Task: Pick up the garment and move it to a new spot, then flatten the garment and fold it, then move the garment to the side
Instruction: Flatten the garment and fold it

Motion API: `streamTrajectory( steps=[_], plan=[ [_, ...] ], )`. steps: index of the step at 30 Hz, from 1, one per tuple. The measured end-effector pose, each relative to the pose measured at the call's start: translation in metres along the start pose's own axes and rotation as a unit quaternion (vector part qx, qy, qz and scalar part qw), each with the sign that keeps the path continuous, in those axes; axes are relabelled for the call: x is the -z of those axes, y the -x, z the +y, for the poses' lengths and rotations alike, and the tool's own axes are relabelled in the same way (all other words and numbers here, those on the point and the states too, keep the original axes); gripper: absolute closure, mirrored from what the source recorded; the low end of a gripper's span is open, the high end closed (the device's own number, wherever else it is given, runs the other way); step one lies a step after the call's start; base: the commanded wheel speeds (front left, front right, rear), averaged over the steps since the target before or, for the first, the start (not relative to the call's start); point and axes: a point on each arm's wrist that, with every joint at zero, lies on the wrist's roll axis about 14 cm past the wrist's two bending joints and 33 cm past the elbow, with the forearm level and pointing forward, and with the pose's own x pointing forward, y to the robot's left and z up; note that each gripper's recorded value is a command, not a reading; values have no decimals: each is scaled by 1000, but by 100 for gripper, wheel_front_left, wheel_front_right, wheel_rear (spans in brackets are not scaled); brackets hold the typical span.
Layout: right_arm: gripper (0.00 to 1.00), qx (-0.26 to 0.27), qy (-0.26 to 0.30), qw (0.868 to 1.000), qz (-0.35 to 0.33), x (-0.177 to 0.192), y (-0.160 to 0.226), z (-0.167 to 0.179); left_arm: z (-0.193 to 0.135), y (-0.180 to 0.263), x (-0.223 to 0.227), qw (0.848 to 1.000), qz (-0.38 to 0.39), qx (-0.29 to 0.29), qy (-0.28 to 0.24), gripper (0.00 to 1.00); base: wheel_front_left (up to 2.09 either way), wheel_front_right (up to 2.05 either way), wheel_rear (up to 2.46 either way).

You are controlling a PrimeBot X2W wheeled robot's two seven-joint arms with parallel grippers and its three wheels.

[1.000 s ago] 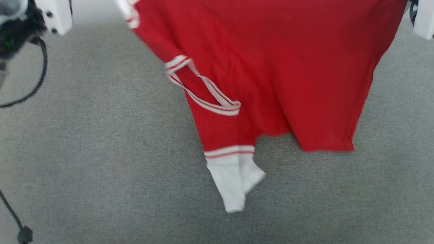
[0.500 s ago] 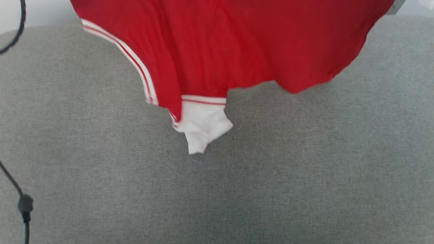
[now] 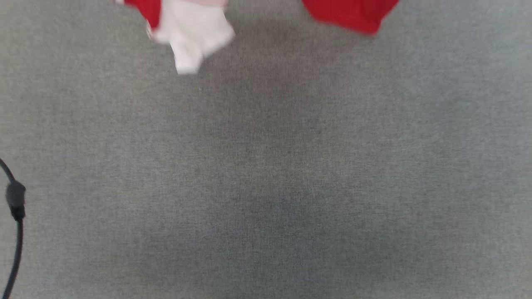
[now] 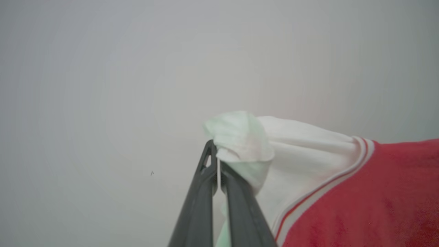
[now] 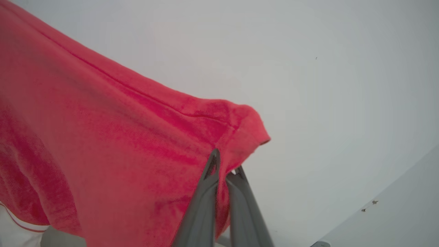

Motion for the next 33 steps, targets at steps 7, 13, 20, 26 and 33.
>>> streamTrajectory(
  steps=[7,13,20,26,33],
  plan=[
    [100,33,45,994,-92,-8,-34,-11,11,-21,-11,994,-102,-32,-30,100,0,0,0],
    [100,27,73,994,-71,34,-63,6,7,-28,15,993,-102,-23,-50,100,0,0,0],
    [100,-18,52,997,55,125,-66,54,-7,4,135,997,58,13,-47,100,0,0,0],
    [100,-48,8,991,127,165,-45,83,-43,49,201,976,209,57,-5,100,0,0,0],
    [100,-89,-15,980,179,186,-7,99,-52,124,242,928,358,94,35,100,0,0,0]
  ],
)
